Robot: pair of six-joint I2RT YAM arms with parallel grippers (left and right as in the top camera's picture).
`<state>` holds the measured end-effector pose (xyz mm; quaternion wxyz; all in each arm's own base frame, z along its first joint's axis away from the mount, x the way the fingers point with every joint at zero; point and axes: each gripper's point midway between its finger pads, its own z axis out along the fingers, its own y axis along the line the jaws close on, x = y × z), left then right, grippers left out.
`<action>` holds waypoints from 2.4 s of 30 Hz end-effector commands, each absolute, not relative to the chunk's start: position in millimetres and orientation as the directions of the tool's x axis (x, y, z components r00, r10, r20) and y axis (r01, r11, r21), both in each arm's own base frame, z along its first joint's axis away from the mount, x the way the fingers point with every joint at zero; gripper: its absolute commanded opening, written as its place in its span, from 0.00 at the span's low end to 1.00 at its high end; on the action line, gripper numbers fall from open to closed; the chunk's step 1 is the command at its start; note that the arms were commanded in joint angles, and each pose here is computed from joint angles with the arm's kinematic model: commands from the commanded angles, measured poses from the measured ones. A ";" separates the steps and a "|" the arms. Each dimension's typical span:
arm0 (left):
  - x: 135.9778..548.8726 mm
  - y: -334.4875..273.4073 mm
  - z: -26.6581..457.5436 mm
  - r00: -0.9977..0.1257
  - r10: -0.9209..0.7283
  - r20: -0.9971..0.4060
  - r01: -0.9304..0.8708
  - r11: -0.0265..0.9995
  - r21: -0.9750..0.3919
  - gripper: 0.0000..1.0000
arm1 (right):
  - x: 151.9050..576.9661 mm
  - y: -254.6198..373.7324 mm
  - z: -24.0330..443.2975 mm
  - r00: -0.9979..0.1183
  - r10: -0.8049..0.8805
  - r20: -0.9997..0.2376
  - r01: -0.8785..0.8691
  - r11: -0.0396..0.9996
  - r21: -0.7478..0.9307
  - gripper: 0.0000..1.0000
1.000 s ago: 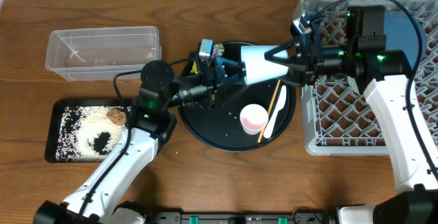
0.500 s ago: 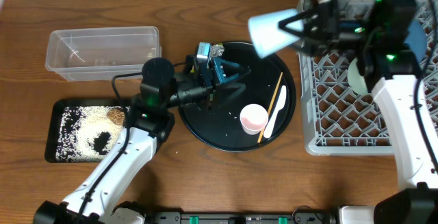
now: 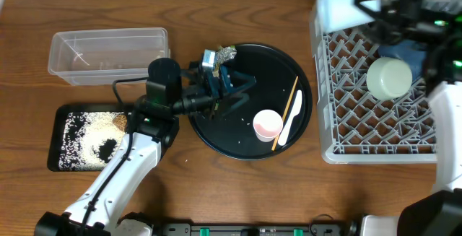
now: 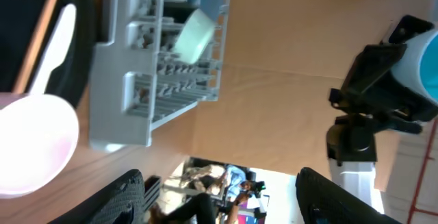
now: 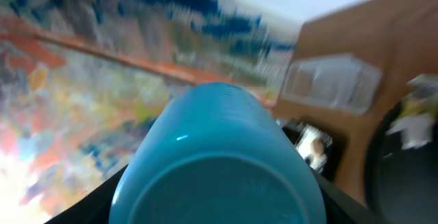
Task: Sort waste into correct bins and load items into the dishwasher rack
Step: 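Carry the blue cup right over the rack with the right gripper, then place the blue cup inverted in the rack's back corner and release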
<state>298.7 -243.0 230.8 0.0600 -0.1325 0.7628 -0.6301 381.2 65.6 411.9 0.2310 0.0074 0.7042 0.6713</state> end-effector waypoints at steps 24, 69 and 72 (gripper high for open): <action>287.4 -241.0 212.7 -0.976 -0.220 0.005 -0.061 0.248 -0.967 0.72 | 393.4 -57.9 425.9 -0.642 0.586 -0.494 -0.392 0.304 0.869 0.61; 280.1 -238.6 198.7 -0.982 -0.178 -0.059 0.002 0.305 -0.952 0.72 | 353.6 -246.5 272.7 -0.391 0.648 -0.654 0.824 0.563 0.066 0.62; 277.0 -237.3 193.0 -0.984 -0.169 -0.059 0.001 0.324 -0.946 0.73 | 349.9 -259.7 249.3 -0.412 0.673 -0.615 0.846 0.533 0.016 0.62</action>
